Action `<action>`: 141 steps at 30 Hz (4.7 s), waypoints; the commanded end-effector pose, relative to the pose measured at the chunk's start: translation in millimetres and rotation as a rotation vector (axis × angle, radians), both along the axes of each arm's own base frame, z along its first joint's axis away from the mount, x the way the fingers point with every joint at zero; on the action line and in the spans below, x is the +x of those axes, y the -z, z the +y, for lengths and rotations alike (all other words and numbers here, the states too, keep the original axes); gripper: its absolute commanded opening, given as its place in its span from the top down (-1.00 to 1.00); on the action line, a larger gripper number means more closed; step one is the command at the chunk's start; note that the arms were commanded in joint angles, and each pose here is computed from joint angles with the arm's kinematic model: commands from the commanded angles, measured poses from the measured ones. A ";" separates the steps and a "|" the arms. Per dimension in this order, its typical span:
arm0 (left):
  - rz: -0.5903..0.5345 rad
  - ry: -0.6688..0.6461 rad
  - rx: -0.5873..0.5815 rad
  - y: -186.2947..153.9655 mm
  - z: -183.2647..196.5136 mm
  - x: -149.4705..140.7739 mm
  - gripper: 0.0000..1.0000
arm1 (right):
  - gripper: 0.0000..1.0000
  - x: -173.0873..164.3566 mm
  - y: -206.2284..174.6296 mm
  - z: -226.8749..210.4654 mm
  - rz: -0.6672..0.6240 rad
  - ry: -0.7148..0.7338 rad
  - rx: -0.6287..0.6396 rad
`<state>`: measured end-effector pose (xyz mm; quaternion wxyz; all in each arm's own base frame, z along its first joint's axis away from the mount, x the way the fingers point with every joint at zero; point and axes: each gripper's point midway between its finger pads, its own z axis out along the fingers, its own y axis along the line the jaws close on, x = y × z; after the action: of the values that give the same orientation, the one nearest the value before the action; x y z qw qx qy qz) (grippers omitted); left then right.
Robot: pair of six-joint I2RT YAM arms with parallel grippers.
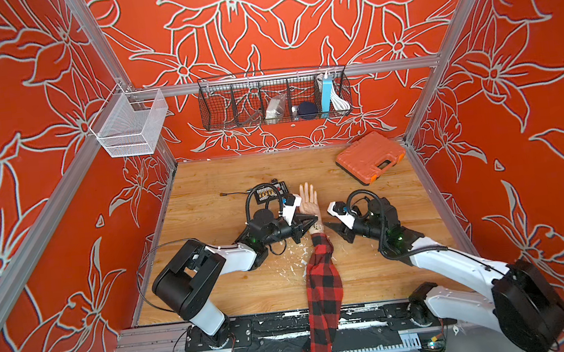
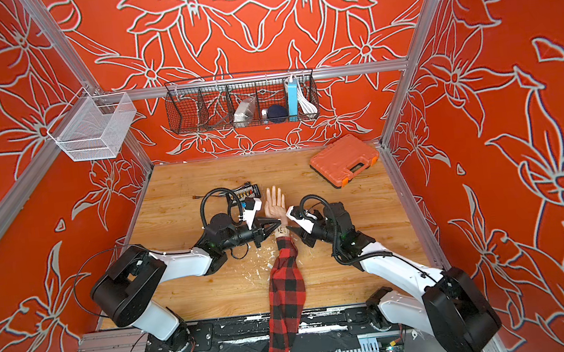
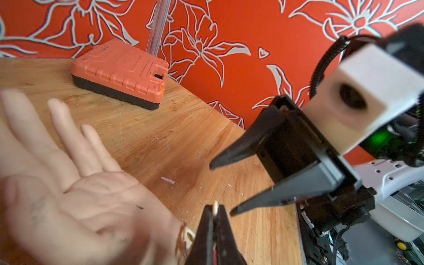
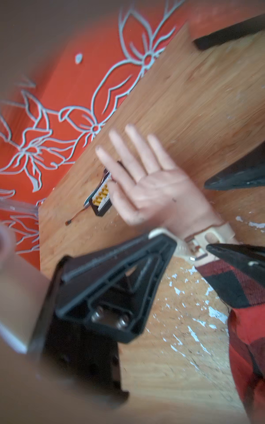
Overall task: Take off the watch
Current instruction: Untie the watch from the hand.
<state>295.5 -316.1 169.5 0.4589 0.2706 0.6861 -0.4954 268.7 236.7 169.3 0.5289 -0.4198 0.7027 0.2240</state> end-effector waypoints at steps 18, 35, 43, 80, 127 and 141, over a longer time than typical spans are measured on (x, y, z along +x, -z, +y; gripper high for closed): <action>0.079 -0.201 0.111 61.5 32.3 5.5 1.00 | 0.36 7.8 66.9 11.2 0.791 0.298 0.104; 0.163 -0.272 0.187 96.2 57.0 -10.3 1.00 | 0.04 3.4 101.0 34.4 0.900 0.314 -0.081; 0.184 -0.272 0.205 108.2 59.9 -14.3 1.00 | -0.02 8.3 92.7 26.6 0.826 0.373 -0.164; 0.168 -0.265 0.168 100.8 59.4 -16.9 1.00 | -0.96 23.4 89.2 14.1 0.576 0.522 -0.502; 0.211 -0.379 0.383 37.0 70.4 32.5 0.12 | -0.90 16.8 20.5 -9.4 0.565 0.460 -0.281; 0.608 -0.548 0.275 84.8 137.1 40.1 0.19 | -0.94 5.4 28.3 57.9 0.513 0.335 -0.506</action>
<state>340.5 -178.9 90.1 0.3377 -0.0006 0.8937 -0.2955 278.3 292.5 147.7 0.2589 -0.3213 0.9059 0.0950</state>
